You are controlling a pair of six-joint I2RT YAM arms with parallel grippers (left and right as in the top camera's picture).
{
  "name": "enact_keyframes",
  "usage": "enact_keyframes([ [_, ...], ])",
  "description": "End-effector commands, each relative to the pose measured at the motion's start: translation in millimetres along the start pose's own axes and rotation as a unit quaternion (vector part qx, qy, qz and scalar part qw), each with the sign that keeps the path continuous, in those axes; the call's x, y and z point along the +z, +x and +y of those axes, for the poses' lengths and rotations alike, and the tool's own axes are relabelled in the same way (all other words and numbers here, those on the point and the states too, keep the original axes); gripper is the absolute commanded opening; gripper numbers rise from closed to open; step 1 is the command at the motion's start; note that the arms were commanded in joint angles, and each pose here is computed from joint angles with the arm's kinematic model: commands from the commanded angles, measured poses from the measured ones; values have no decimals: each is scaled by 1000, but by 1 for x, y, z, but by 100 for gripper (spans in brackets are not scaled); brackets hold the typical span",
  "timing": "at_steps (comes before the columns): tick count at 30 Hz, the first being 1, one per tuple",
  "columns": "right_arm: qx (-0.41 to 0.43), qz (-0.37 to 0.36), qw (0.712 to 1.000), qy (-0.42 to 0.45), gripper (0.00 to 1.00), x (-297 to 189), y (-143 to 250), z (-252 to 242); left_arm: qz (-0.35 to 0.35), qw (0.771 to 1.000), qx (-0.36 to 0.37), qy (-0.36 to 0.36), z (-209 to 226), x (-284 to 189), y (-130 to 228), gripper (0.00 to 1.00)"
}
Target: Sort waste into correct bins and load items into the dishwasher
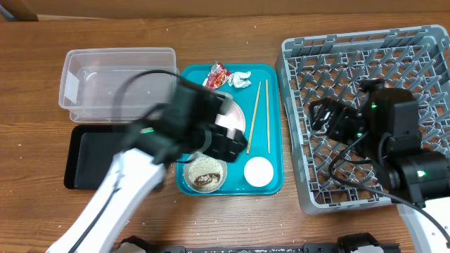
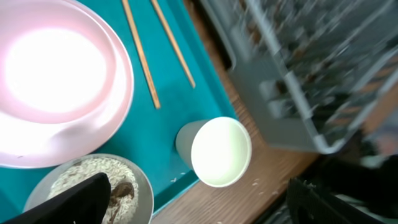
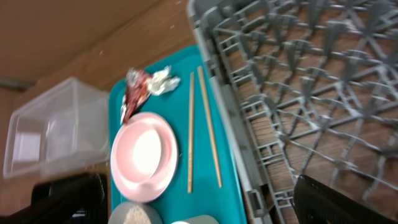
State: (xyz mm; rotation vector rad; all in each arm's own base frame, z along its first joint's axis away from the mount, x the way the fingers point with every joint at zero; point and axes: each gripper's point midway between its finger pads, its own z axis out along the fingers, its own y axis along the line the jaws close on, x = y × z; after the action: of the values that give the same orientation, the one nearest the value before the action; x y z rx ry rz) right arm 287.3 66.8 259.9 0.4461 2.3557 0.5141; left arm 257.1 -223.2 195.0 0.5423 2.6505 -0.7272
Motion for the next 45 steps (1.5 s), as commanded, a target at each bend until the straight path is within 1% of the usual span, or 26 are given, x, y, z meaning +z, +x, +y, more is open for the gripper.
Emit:
enact_keyframes([
  [1,48,-33,998,8,100,-13,-19,-6,47,996,56,-58,4,47,9,88],
  [7,57,-15,998,27,100,-13,-11,-16,138,986,70,-65,3,107,42,73],
  [11,57,-12,998,29,100,-14,-9,-18,174,980,66,-74,10,124,57,58],
  [12,57,-13,998,28,100,-13,-9,-17,177,979,65,-78,13,126,58,49],
  [14,57,-13,998,28,100,-13,-10,-17,174,979,64,-85,17,127,56,21],
  [15,57,-14,998,27,100,-13,-10,-17,171,980,62,-85,17,125,52,4],
  [17,57,-14,998,27,100,-13,-10,-17,168,981,54,-86,16,119,45,4],
  [20,57,-12,998,28,100,-13,-9,-17,160,983,12,-86,15,100,26,4],
  [22,58,-10,998,30,100,-13,-8,-18,155,986,-7,-68,12,86,13,4],
  [24,58,-7,998,32,100,-13,-6,-19,143,989,-28,-14,4,67,-5,4],
  [26,55,-3,998,31,100,-13,-5,-19,122,989,-28,78,-11,47,-24,4],
  [28,22,11,1000,0,100,-13,-1,-7,88,979,-28,184,-23,23,-47,4],
  [30,-41,31,996,-71,99,-15,5,18,51,961,-37,270,-26,-1,-66,4],
  [31,-98,44,983,-149,96,-21,10,44,26,944,-49,326,-26,-20,-78,4],
  [32,-125,48,972,-195,94,-27,13,59,13,934,-51,353,-25,-30,-83,4],
  [34,-151,51,951,-264,90,-37,15,82,-1,917,-58,395,-25,-47,-89,4],
  [35,-158,52,942,-293,90,-42,16,92,-6,910,-61,411,-26,-52,-90,4],
  [37,-168,55,927,-331,90,-47,16,104,-11,898,-63,435,-29,-61,-92,4],
  [41,-191,68,897,-392,90,-52,22,128,-17,869,-50,493,-43,-79,-94,4],
  [43,-202,79,883,-417,89,-53,27,138,-18,861,-45,506,-47,-82,-94,4],
  [45,-209,91,871,-435,88,-53,33,147,-18,862,-44,505,-48,-82,-93,4],
])
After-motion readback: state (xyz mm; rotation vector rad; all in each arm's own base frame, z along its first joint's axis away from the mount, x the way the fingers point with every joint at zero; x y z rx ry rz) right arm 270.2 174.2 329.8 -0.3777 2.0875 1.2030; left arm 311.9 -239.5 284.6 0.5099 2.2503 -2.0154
